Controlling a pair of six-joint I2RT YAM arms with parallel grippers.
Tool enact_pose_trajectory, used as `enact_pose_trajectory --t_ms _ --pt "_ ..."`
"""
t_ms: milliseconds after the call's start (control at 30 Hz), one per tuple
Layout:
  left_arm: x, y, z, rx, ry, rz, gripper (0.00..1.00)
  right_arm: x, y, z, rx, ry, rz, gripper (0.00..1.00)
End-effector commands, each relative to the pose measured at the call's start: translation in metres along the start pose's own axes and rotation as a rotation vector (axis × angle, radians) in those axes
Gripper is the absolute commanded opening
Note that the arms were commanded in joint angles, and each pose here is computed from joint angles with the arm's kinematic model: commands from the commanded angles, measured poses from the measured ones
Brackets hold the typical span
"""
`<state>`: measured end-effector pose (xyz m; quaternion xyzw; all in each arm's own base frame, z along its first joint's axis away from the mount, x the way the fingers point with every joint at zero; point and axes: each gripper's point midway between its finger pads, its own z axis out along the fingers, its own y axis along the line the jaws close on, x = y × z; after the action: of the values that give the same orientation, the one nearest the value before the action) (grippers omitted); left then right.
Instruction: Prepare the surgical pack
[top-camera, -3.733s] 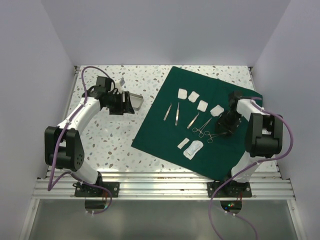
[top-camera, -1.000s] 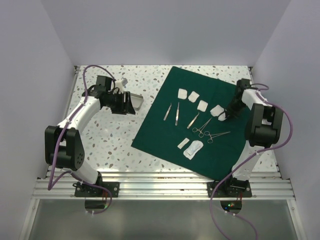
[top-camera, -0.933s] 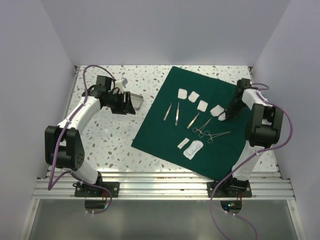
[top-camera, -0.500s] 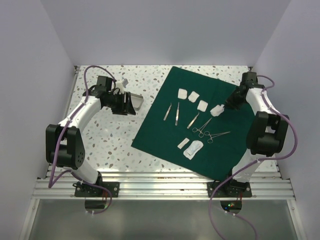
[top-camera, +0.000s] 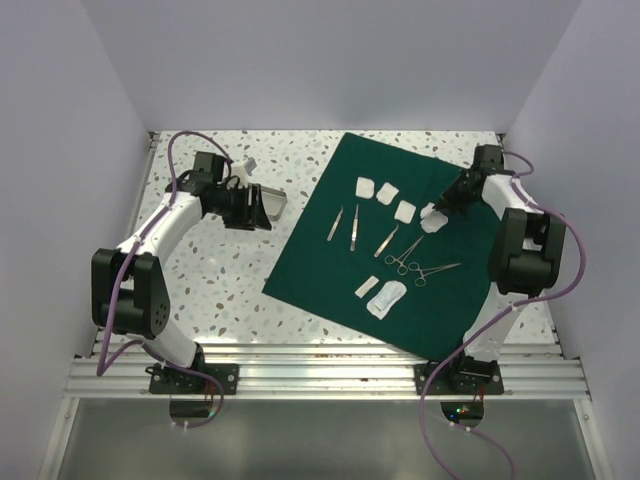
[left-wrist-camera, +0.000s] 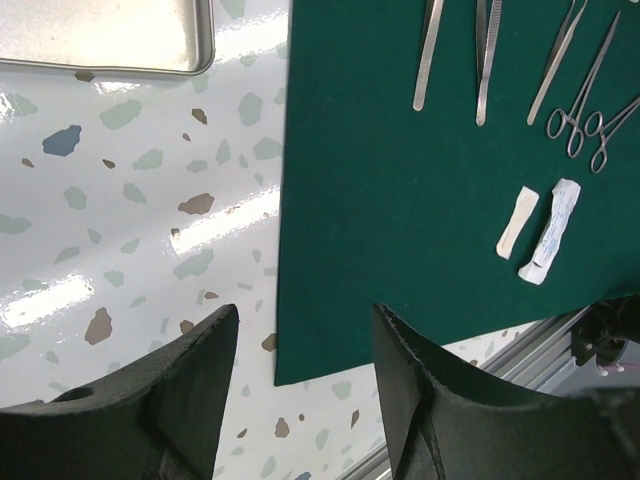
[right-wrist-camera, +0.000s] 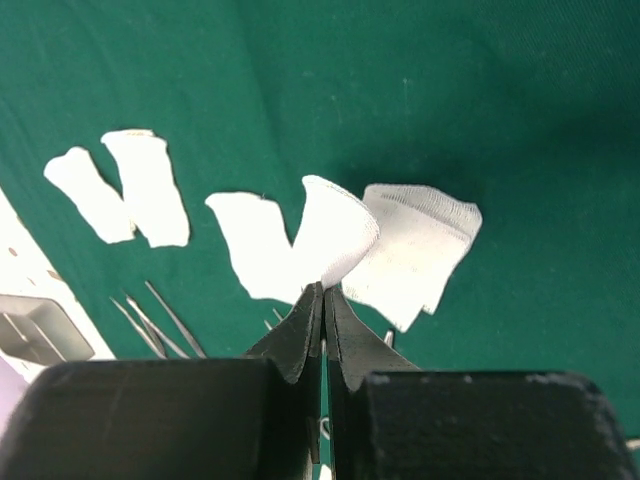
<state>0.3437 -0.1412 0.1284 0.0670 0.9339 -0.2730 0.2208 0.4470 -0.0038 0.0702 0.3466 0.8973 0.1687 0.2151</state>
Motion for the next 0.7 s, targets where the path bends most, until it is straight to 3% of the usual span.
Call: enact_pose_trajectory --t_ms 0,667 --pt "-0.009 -0.006 -0.003 0.018 -0.011 0.030 0.59 -0.011 0.010 0.002 -0.040 -0.037 -0.011 0.00" --pt "-0.006 -0.005 0.002 0.028 0.004 0.025 0.59 0.015 -0.038 0.027 0.100 0.018 -0.044 0.00"
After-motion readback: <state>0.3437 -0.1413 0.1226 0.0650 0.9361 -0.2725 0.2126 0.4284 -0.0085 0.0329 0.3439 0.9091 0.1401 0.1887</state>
